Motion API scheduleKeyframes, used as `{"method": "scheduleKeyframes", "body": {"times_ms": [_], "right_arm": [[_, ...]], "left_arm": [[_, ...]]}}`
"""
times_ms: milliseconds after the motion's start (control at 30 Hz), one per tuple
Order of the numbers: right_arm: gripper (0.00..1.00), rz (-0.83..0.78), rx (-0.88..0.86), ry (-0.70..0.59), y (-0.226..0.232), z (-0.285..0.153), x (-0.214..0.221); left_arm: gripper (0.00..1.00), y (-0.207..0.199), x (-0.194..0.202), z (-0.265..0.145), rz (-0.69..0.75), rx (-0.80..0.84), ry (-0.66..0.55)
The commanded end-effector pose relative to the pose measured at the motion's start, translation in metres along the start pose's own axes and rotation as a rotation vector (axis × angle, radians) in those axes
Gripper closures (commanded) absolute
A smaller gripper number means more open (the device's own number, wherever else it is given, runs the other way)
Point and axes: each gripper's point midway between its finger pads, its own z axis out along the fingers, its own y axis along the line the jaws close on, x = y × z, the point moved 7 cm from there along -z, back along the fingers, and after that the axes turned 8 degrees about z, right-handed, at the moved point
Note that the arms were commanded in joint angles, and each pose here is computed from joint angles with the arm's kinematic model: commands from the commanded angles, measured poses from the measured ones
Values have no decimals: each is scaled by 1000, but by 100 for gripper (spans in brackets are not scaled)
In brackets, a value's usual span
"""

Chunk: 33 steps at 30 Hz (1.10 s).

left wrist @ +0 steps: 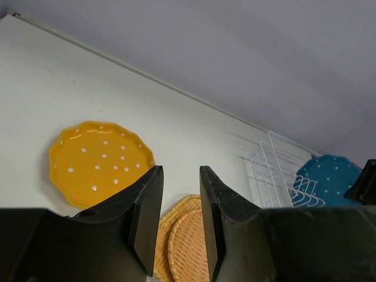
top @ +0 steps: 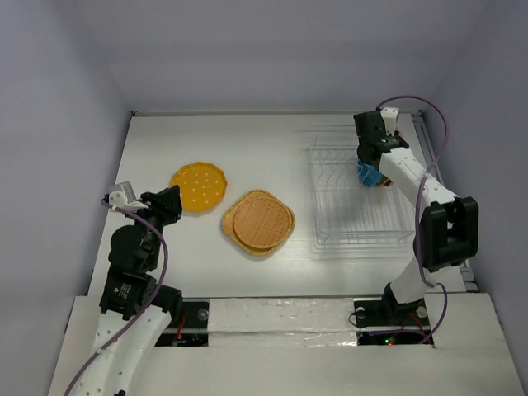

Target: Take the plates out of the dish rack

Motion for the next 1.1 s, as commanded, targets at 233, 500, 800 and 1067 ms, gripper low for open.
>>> {"method": "scheduleKeyframes", "body": {"times_ms": [233, 500, 800, 1067], "right_arm": [[89, -27, 109, -56, -5, 8, -30], [100, -51, 81, -82, -12, -16, -55], [100, 20, -27, -206, -18, -85, -96], [100, 169, -408, -289, -3, -155, -108]], "left_arm": [[70, -4, -6, -1, -6, 26, -36], [69, -4, -6, -1, -7, 25, -35], [68, -4, -5, 0, -5, 23, -29], [66, -3, -4, 0, -6, 20, -22]]}}
